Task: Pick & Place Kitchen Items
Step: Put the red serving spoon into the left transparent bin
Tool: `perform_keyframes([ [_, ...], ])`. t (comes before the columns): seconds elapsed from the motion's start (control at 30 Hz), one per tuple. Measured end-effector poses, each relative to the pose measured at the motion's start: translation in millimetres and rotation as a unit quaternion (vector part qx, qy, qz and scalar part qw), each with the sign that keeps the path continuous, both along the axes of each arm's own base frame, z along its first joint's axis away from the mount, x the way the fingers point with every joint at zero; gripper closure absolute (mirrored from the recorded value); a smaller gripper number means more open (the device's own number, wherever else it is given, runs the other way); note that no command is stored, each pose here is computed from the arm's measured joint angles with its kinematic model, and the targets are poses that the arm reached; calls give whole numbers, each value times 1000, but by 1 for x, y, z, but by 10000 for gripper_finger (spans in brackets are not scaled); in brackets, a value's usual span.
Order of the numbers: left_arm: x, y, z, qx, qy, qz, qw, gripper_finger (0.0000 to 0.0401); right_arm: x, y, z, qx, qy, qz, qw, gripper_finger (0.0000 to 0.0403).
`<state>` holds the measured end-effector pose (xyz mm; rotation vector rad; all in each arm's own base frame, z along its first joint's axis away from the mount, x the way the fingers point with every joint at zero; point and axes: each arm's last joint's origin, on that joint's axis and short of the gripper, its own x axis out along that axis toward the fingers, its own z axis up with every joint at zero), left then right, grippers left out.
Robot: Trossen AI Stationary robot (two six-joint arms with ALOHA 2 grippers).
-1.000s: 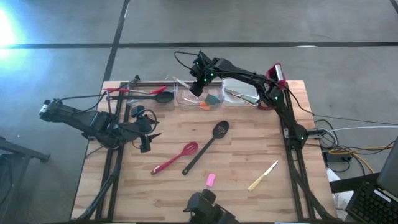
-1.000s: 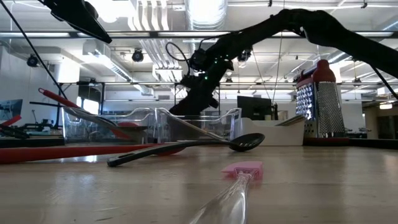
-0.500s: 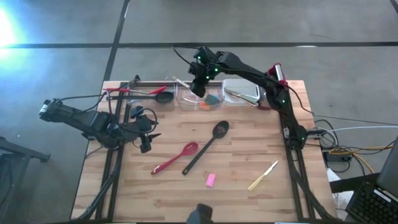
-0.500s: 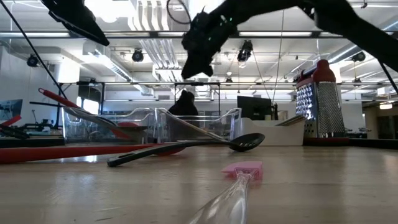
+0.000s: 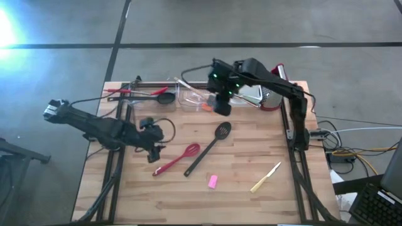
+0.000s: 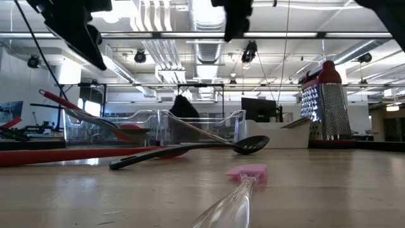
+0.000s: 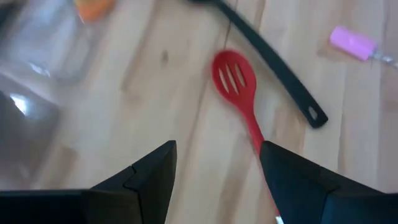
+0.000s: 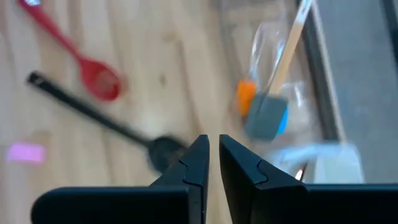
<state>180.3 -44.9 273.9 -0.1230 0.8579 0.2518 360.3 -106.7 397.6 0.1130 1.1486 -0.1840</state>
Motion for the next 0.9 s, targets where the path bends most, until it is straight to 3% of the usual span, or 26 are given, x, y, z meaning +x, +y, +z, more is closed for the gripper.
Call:
perform_keyframes([
  [0.2,22,-10,-27,-51,74,24,996,165,-27,30,26,28,-13,-54,998,374],
  [0.4,38,-18,-54,-86,135,62,985,165,-52,55,46,31,-43,-63,997,374],
  [0.67,55,-30,-76,-129,160,80,975,165,-71,70,51,18,-45,-74,996,374],
  [0.9,67,-38,-89,-139,151,69,976,165,-70,73,42,17,-25,-71,997,374],
])
